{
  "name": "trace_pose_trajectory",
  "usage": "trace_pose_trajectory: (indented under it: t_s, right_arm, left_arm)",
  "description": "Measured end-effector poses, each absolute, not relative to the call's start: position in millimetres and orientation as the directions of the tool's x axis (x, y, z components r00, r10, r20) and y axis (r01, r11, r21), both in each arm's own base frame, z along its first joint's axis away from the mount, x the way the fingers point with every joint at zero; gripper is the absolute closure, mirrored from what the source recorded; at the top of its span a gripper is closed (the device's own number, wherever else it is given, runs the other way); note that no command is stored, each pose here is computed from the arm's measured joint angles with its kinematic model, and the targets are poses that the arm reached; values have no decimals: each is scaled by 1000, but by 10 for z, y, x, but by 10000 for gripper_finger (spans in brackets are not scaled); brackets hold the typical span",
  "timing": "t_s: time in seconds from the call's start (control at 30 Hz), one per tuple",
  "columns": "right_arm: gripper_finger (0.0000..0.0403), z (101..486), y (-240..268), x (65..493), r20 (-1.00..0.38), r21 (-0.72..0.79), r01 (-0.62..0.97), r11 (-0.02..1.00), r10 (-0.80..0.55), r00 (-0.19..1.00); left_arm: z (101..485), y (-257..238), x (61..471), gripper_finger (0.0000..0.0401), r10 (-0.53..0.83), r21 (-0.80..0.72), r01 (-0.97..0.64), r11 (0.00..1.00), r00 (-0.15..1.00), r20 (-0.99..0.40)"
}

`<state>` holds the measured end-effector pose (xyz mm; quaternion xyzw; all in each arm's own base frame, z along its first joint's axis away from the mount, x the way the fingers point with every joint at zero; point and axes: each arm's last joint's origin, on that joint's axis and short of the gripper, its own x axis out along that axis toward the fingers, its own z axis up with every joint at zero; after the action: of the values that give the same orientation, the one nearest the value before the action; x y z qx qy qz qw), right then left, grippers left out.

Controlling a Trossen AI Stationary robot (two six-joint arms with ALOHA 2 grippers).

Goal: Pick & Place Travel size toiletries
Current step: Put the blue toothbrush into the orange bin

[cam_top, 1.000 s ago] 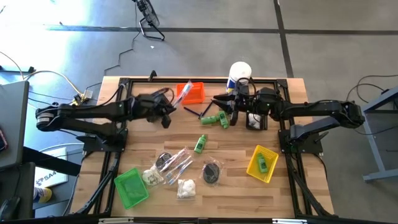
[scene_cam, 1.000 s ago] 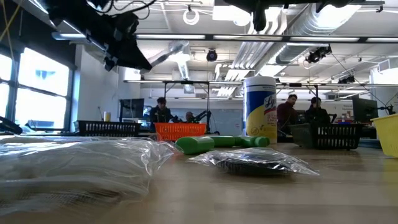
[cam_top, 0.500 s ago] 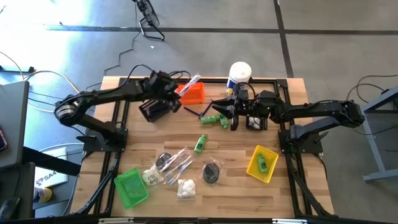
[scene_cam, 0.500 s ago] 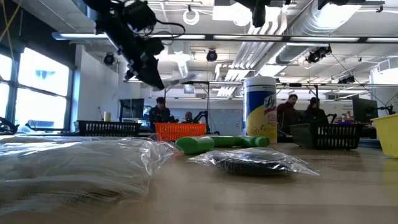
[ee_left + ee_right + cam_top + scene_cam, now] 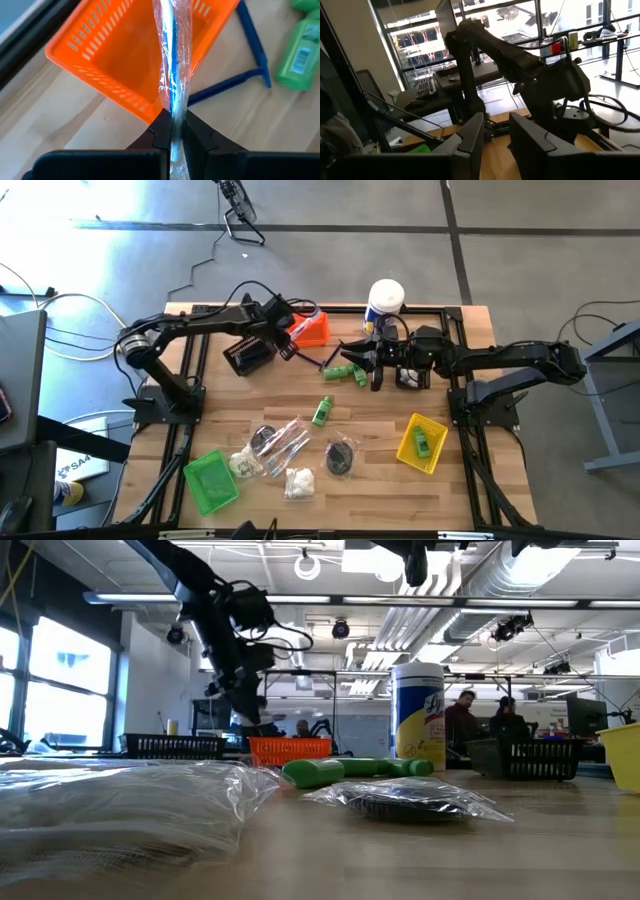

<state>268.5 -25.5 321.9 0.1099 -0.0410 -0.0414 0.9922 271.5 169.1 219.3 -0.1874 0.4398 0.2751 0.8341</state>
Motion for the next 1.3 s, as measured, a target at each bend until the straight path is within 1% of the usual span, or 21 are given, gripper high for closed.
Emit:
trace_pose_trajectory:
  t_s: [0.33, 0.4, 0.5, 0.7, 0.77, 0.83, 0.97, 1.13, 1.23, 1.3]
  right_arm:
    - [318, 3196, -258, 2686, 48, 222, 80, 972, -92, 995]
    - [318, 3194, -258, 2686, 46, 232, 79, 969, -92, 995]
    - [318, 3188, -258, 2687, 40, 236, 81, 968, -92, 995]
    - [318, 3188, -258, 2687, 41, 236, 80, 968, -92, 995]
    - [318, 3188, -258, 2687, 41, 236, 80, 968, -92, 995]
    - [318, 3191, -258, 2687, 44, 236, 80, 968, -92, 995]
    - [318, 3193, -258, 2686, 46, 236, 79, 968, -92, 995]
    - [318, 3201, -259, 2686, 54, 202, 83, 976, -96, 994]
    - [318, 3213, -266, 2685, 66, 181, 85, 980, -98, 993]
    - [318, 3219, -266, 2684, 73, 178, 83, 980, -98, 993]
  left_arm:
    - [2143, 1715, 2746, 381, 301, -78, -645, 760, 457, -837]
    - [2143, 1716, 2745, 375, 303, -77, -646, 760, 456, -837]
    - [2144, 1717, 2746, 345, 305, -76, -646, 759, 456, -836]
    - [2154, 1726, 2759, 254, 316, -76, -646, 760, 468, -826]
    - [2164, 1732, 2772, 234, 323, -78, -645, 761, 481, -815]
    - [2170, 1736, 2779, 222, 324, -84, -642, 762, 490, -809]
    - [2168, 1725, 2780, 216, 299, -119, -644, 756, 501, -812]
    - [2209, 1685, 2787, 218, 191, -253, -602, 757, 575, -796]
    - [2248, 1667, 2793, 238, 138, -312, -565, 764, 615, -776]
    - [2266, 1661, 2797, 259, 112, -333, -557, 761, 618, -778]
